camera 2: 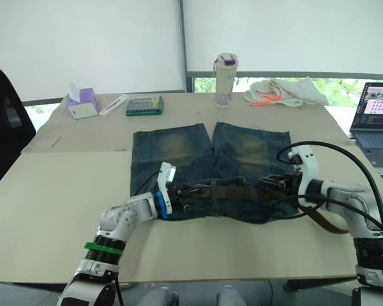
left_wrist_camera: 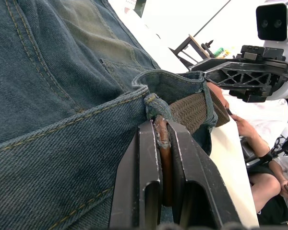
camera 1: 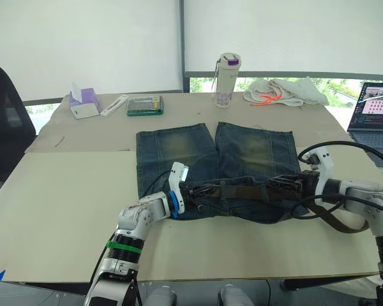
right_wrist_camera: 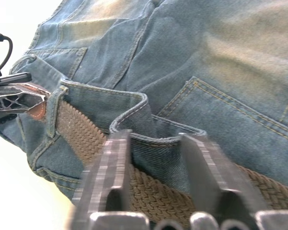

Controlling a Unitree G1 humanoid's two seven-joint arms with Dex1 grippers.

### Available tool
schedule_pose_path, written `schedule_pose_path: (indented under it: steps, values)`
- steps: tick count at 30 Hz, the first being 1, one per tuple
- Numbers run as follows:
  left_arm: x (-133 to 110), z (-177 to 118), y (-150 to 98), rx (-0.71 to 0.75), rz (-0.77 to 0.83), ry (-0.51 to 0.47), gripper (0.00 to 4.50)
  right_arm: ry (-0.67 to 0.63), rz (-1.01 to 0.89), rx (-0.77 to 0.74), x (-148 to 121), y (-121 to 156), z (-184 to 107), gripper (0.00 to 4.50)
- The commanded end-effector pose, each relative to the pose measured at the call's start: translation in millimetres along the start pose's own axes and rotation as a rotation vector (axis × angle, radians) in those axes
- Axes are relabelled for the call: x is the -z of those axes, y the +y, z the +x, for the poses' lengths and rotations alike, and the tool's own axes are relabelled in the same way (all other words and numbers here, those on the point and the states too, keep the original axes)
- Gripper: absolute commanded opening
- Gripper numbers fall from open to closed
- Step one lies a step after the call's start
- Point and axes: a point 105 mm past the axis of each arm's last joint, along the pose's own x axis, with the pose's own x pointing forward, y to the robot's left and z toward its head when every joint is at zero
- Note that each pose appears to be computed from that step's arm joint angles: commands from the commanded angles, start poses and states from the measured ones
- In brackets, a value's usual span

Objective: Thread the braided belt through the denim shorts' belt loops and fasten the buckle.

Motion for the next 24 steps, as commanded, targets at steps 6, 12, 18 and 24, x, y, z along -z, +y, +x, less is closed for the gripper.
schedule_pose_path:
  steps: [6, 12, 18, 24]
  values:
    - [-12, -2, 1, 0.001, 0.042, -0.028, 0.00, -0.044, -0.021, 0.001, -11, 0, -11, 0.08]
    - [-14, -4, 3, -0.008, 0.047, -0.034, 0.00, -0.101, -0.032, 0.057, -22, -10, -18, 0.08]
    - [-14, -11, 10, -0.042, 0.051, -0.040, 0.00, -0.163, -0.055, 0.152, -35, -30, -31, 0.08]
    - [-18, -26, 22, -0.098, 0.055, -0.050, 0.00, -0.127, -0.077, 0.250, -28, -48, -39, 0.08]
